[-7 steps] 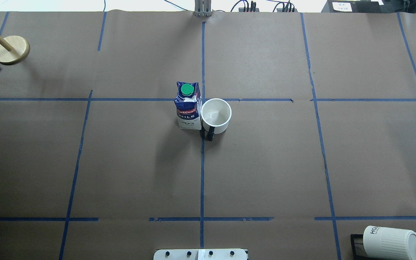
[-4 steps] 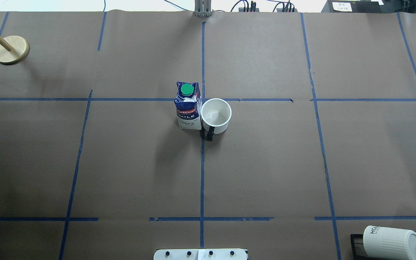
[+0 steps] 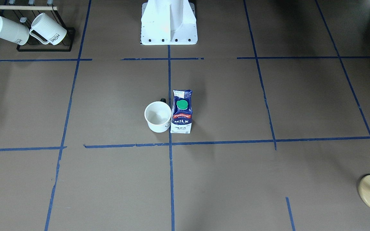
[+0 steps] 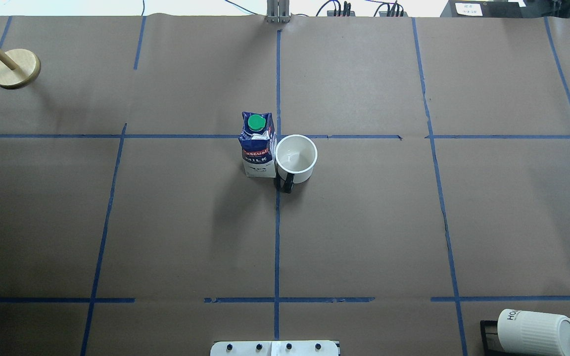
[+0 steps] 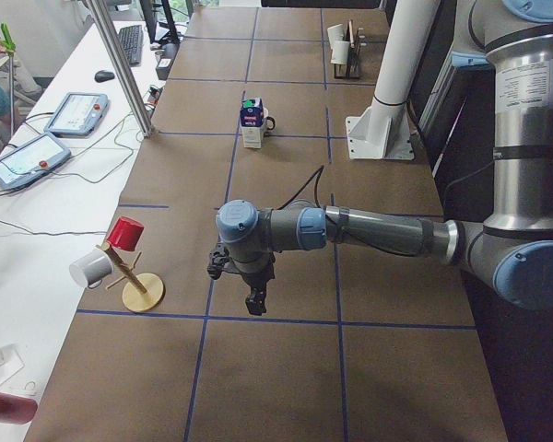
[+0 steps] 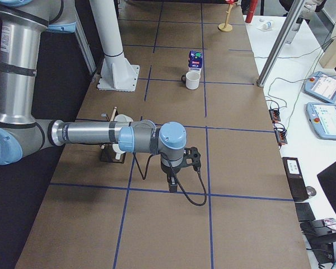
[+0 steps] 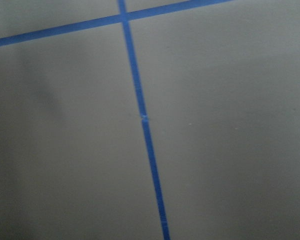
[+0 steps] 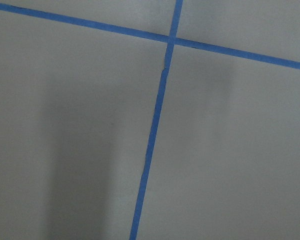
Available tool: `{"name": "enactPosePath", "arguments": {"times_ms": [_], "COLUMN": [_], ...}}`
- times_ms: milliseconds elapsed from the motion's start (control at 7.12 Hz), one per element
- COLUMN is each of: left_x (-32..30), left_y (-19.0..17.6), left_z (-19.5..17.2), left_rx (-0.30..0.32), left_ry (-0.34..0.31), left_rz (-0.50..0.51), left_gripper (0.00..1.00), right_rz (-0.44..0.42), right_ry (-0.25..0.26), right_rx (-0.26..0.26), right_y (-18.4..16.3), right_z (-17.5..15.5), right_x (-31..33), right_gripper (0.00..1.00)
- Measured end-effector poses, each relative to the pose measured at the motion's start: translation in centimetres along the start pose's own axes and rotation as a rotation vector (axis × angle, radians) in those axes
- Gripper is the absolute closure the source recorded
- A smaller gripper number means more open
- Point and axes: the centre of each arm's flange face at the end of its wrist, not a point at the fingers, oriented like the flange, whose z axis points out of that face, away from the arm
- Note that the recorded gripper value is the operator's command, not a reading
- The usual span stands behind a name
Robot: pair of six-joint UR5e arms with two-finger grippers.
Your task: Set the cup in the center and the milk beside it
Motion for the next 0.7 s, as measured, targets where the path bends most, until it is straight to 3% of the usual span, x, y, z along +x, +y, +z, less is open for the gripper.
{"name": "enactPosePath", "arguments": {"times_ms": [702], "left_x": [-1.8], "left_y": [1.3], "left_z": [1.2], "left_rx": [0.019], "left_ry": [-0.019], "left_rz": [0.001], "left_gripper": [0.0], "right_rz": [-0.003], "right_ry": [0.0], "right_rx": [0.002], "right_y": [-0.1], "right_z": [0.0], "right_x": [-0.1], "right_gripper": [0.0]}}
